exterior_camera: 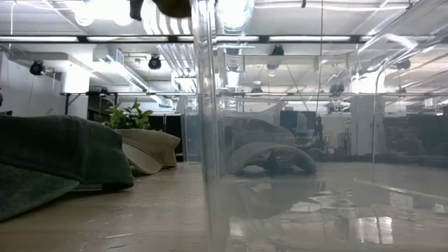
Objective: Pick & Place hat
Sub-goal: Put the right brown cap into the top transparent container
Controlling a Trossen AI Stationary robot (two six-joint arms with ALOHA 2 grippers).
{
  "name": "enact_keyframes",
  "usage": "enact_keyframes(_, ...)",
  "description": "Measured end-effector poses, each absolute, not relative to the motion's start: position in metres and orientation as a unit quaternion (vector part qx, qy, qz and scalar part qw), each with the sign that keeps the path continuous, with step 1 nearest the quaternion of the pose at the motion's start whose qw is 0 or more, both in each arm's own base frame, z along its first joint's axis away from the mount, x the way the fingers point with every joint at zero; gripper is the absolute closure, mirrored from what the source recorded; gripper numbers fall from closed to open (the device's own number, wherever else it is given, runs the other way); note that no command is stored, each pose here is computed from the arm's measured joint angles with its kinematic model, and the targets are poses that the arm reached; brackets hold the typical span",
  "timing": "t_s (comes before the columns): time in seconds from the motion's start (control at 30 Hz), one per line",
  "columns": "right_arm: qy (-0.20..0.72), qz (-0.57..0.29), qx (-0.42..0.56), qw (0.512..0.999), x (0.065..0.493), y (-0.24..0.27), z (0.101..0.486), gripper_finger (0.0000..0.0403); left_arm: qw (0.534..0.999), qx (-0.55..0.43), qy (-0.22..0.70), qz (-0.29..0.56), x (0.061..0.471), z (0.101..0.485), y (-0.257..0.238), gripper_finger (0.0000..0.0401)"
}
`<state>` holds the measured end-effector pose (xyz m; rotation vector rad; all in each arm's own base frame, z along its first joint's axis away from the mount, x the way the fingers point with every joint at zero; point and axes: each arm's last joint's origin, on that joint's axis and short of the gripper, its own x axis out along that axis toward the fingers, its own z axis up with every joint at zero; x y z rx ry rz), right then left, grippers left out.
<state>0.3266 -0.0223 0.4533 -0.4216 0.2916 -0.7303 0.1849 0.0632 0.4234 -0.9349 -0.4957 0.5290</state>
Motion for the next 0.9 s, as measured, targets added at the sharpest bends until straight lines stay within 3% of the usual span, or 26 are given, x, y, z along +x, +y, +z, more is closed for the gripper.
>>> enact_keyframes(0.13, 0.150, -0.342, -0.104, 0.922, 0.317, -0.033, 0.455, 0.0225, 0.839, -0.417, -0.240, 0.253, 0.177, 0.431, 0.063, 0.0397)
enact_keyframes(0.27, 0.100, -0.225, 0.049, 0.968, 0.309, -0.047, 0.463, 0.0209, 0.838, -0.408, -0.251, 0.263, 0.173, 0.435, 0.062, 0.0397)
enact_keyframes(0.37, 0.057, -0.152, 0.103, 0.981, 0.308, -0.055, 0.469, 0.0202, 0.838, -0.401, -0.261, 0.264, 0.171, 0.437, 0.062, 0.0397)
enact_keyframes(0.6, -0.033, -0.116, 0.121, 0.985, 0.327, -0.059, 0.459, 0.0202, 0.828, -0.389, -0.308, 0.262, 0.168, 0.446, 0.062, 0.0397)
enact_keyframes(0.9, -0.113, -0.142, 0.140, 0.973, 0.350, -0.065, 0.435, 0.0202, 0.826, -0.390, -0.321, 0.252, 0.168, 0.449, 0.062, 0.0397)
